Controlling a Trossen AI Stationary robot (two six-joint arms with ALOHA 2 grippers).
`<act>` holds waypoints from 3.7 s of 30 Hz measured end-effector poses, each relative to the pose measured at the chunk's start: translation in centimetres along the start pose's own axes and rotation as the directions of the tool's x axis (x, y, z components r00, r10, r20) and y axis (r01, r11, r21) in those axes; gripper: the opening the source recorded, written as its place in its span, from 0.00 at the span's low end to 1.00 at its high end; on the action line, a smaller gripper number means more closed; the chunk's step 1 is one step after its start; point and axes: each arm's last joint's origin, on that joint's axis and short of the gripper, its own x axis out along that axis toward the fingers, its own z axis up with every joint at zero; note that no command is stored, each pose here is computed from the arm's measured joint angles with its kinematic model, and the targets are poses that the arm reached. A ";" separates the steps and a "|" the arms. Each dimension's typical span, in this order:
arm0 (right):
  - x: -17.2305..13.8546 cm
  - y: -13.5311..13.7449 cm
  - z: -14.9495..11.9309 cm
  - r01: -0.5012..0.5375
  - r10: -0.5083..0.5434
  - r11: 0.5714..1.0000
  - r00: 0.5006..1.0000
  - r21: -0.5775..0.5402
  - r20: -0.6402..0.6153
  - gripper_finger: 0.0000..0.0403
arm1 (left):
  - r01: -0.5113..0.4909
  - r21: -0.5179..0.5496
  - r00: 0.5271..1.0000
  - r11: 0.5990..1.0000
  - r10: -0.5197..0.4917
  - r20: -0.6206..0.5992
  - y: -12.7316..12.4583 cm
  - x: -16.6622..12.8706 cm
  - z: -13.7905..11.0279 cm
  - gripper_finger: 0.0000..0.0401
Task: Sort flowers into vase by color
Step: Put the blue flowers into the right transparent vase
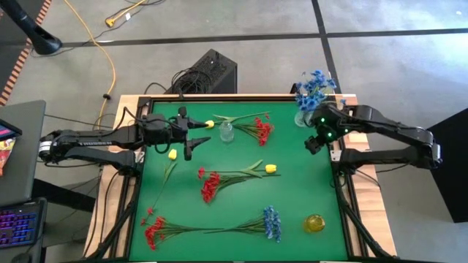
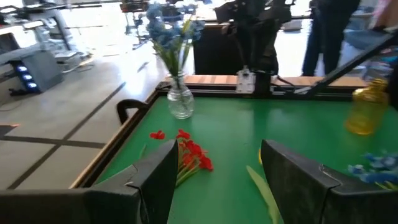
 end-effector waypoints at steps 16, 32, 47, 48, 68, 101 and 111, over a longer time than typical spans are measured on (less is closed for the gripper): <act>0.3 4.7 -3.2 -0.154 0.152 0.986 0.988 -0.063 -0.026 0.50 | 0.094 -0.013 0.996 0.995 -0.094 0.004 -0.3 0.0 0.0 0.55; 4.0 11.4 -6.0 -0.230 0.233 0.936 0.972 -0.265 -0.022 0.50 | 0.352 -0.020 0.936 0.936 -0.352 -0.007 -3.8 -0.4 -0.1 0.55; 8.3 15.9 -6.5 -0.303 0.335 0.827 0.942 -0.473 -0.019 0.50 | 0.597 -0.008 0.792 0.802 -0.591 -0.156 -12.5 1.0 -3.1 0.55; 8.3 15.9 -6.5 -0.303 0.337 0.818 0.941 -0.489 -0.018 0.50 | 0.603 -0.014 0.784 0.797 -0.596 -0.174 -13.3 1.3 -3.3 0.55; 8.1 16.6 -7.3 -0.266 0.376 0.652 0.926 -0.710 -0.002 0.50 | 0.466 -0.106 0.749 0.878 -0.456 -0.481 -26.0 13.1 -6.9 0.55; 6.5 17.2 -14.0 -0.303 0.408 0.598 0.912 -0.742 -0.043 0.50 | 0.214 -0.117 0.686 0.970 -0.235 -0.689 -28.5 14.5 -11.2 0.43; 6.5 17.2 -14.0 -0.300 0.408 0.593 0.912 -0.747 -0.043 0.50 | 0.254 -0.068 0.706 0.965 -0.233 -0.669 -27.9 15.4 -10.7 0.04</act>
